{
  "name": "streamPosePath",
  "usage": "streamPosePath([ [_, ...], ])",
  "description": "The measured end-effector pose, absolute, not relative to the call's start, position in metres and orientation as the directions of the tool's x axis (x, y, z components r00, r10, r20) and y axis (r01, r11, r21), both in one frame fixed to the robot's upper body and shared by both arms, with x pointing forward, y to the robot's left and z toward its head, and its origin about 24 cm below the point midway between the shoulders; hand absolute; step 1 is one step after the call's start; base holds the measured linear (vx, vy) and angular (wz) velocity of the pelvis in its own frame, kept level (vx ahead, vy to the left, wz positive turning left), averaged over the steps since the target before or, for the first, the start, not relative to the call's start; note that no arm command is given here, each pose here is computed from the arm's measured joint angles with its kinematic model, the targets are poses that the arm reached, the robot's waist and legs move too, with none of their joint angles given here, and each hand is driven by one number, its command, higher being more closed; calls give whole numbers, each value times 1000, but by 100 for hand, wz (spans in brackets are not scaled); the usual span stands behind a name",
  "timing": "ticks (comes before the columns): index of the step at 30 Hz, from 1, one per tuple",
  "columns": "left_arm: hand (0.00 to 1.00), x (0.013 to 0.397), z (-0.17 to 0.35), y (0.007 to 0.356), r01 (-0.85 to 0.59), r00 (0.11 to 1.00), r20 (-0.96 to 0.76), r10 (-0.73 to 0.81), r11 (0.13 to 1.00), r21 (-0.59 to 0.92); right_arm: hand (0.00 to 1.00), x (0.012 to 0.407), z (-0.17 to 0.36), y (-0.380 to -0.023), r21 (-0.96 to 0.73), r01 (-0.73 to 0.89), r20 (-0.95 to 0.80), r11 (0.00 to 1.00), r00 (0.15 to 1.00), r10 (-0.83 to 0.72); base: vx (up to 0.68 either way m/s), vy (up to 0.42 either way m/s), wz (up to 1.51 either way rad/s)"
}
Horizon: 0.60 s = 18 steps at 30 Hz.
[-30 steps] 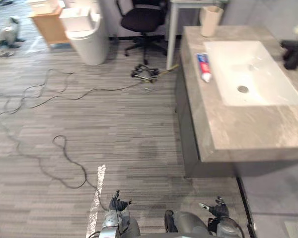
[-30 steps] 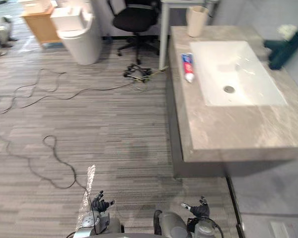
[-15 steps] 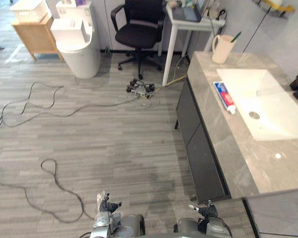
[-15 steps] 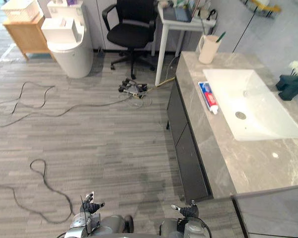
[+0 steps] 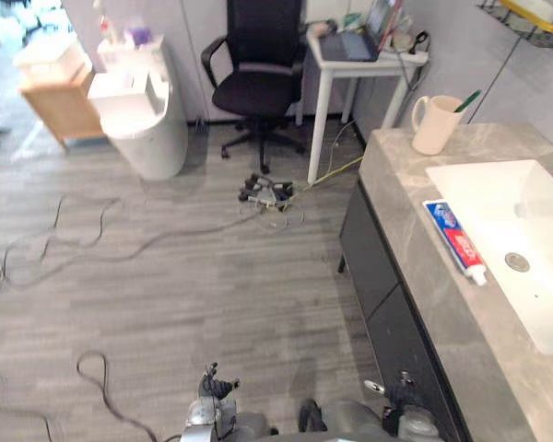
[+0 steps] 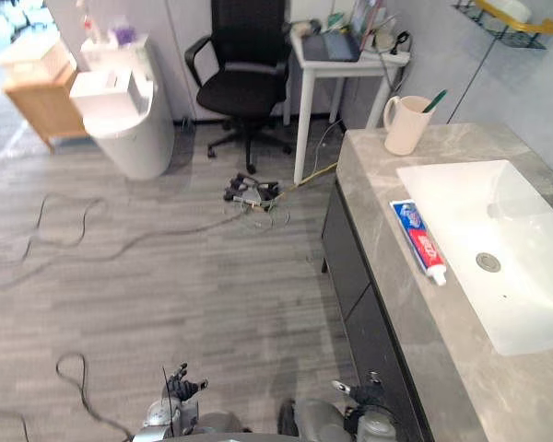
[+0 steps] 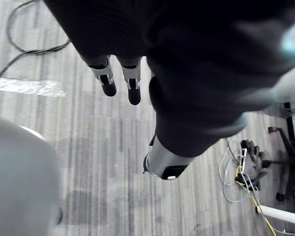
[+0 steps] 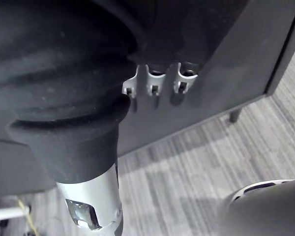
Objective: Organize washtable
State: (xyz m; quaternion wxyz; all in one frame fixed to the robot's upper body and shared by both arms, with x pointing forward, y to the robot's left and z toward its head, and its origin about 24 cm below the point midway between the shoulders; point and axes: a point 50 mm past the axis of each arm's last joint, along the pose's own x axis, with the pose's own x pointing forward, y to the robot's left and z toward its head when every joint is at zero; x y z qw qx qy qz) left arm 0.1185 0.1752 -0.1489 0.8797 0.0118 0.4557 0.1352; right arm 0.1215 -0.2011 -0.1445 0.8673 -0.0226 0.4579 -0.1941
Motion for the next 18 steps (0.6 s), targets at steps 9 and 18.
streamPosePath([
  [9, 0, 136, -140, 185, -235, 615, -742, 265, 961, 149, 0, 116, -150, -190, -192, 318, -818, 928, 471, -331, 327, 226, -141],
  [18, 0, 124, -147, 201, -281, 541, -780, 316, 941, 187, 0, 101, -154, -181, -194, 290, -838, 937, 448, -312, 203, 380, -119],
])
